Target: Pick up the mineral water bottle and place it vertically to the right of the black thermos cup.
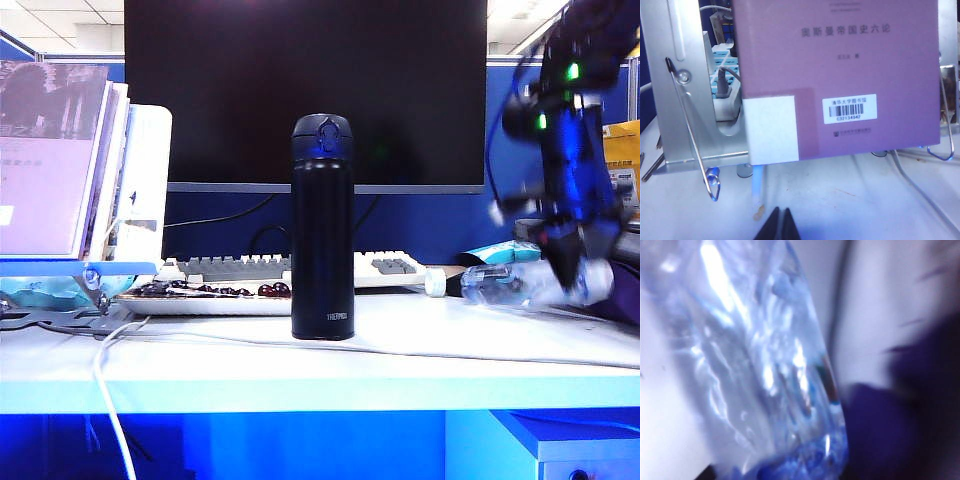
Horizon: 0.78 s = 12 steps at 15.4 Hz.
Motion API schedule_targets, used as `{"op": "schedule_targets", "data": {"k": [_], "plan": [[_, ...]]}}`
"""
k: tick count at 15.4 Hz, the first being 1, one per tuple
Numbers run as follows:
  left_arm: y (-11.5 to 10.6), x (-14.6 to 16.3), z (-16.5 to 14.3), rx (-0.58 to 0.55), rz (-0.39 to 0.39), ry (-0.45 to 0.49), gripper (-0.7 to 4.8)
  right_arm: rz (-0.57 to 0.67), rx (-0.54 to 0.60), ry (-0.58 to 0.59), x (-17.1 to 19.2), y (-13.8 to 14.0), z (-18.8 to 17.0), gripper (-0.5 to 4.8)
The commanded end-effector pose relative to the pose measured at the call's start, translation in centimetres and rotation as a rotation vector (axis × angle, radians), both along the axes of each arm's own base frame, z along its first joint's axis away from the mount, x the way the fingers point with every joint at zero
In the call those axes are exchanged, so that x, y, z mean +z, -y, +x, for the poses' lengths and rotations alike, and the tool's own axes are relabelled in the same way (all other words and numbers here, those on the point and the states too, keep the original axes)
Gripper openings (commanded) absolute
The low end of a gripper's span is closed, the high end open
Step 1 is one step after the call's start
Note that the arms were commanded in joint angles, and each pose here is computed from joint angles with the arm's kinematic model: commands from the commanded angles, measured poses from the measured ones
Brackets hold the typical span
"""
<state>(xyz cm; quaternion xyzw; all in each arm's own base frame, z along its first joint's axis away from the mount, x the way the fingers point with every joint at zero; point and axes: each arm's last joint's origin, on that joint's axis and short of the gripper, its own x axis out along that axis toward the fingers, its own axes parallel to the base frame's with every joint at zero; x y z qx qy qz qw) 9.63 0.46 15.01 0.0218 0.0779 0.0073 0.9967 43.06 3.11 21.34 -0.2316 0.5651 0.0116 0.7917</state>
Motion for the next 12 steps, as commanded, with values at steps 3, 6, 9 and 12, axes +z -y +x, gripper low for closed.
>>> {"op": "schedule_targets", "data": {"k": [3, 6, 9, 12], "plan": [[0.0, -0.1, 0.0, -0.002, -0.001, -0.008, -0.03, 0.015, -0.014, 0.211, 9.0, 0.1, -1.4, 2.02], [0.0, -0.1, 0.0, -0.002, -0.001, -0.008, -0.03, 0.087, 0.000, 0.282, 11.3, 0.0, -2.3, 2.02], [0.0, -0.1, 0.0, -0.002, -0.001, -0.008, -0.03, 0.135, 0.021, 0.261, 11.3, -0.2, -2.6, 3.07], [0.0, -0.1, 0.0, -0.002, -0.001, -0.008, -0.03, 0.196, -0.006, 0.109, 10.1, -0.2, -3.5, 4.60]]}}
